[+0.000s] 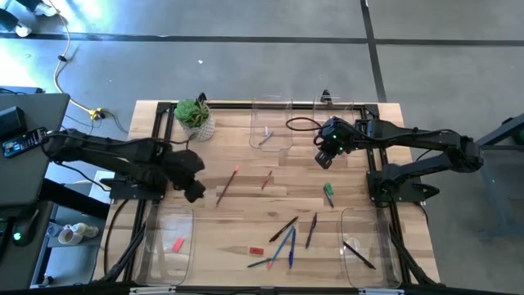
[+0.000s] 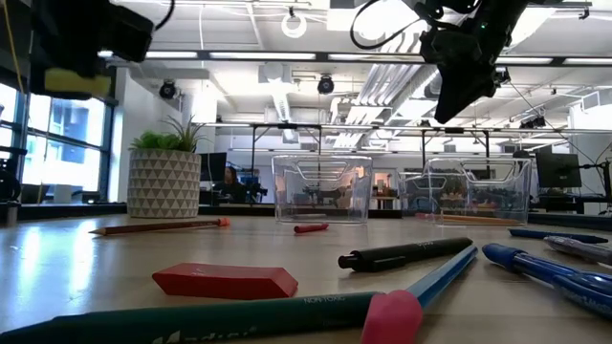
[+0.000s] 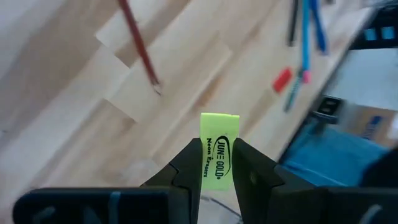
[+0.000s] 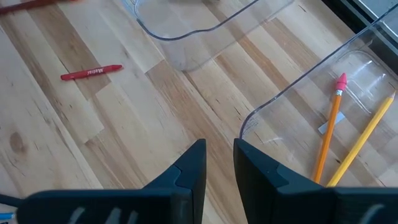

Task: Sort crayons/erasers/pens/pencils in bins
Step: Put the light green eraser into the bottom left transparent bin

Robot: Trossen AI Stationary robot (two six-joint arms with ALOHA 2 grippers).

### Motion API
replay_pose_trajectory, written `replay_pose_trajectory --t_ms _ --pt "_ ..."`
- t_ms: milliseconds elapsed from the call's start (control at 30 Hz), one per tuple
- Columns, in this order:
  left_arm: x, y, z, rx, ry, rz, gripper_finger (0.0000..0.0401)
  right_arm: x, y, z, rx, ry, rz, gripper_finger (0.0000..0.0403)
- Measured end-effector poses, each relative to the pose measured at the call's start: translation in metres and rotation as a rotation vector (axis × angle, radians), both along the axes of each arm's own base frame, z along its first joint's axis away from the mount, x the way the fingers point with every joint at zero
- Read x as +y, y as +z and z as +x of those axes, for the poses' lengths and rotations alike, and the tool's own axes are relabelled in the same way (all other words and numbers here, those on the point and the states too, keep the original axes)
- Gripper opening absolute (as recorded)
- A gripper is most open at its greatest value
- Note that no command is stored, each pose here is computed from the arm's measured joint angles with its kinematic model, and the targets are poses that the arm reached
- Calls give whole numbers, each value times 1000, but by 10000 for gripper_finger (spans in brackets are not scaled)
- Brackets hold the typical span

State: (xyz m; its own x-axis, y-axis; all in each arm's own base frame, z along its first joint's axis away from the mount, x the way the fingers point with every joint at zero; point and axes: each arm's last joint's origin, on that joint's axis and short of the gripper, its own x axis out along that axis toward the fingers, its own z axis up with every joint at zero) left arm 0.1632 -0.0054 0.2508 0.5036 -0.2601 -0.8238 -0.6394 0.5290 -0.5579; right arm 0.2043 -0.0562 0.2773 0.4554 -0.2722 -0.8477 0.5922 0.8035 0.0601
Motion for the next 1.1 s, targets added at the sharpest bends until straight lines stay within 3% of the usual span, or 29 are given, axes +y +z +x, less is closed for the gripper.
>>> replay_pose_trajectory --t_ms 200,400,933,1100 --pt "-4 22 -20 -54 -49 -116 62 0 0 0 -4 -1 0 73" --pt "-11 41 -35 -9 -48 -150 62 0 0 0 -11 -20 10 73" --pt "-66 4 -43 298 -112 -104 62 0 0 0 -20 -41 22 73" --pt "-85 -3 -43 325 -92 -79 62 0 0 1 -25 -57 30 73"
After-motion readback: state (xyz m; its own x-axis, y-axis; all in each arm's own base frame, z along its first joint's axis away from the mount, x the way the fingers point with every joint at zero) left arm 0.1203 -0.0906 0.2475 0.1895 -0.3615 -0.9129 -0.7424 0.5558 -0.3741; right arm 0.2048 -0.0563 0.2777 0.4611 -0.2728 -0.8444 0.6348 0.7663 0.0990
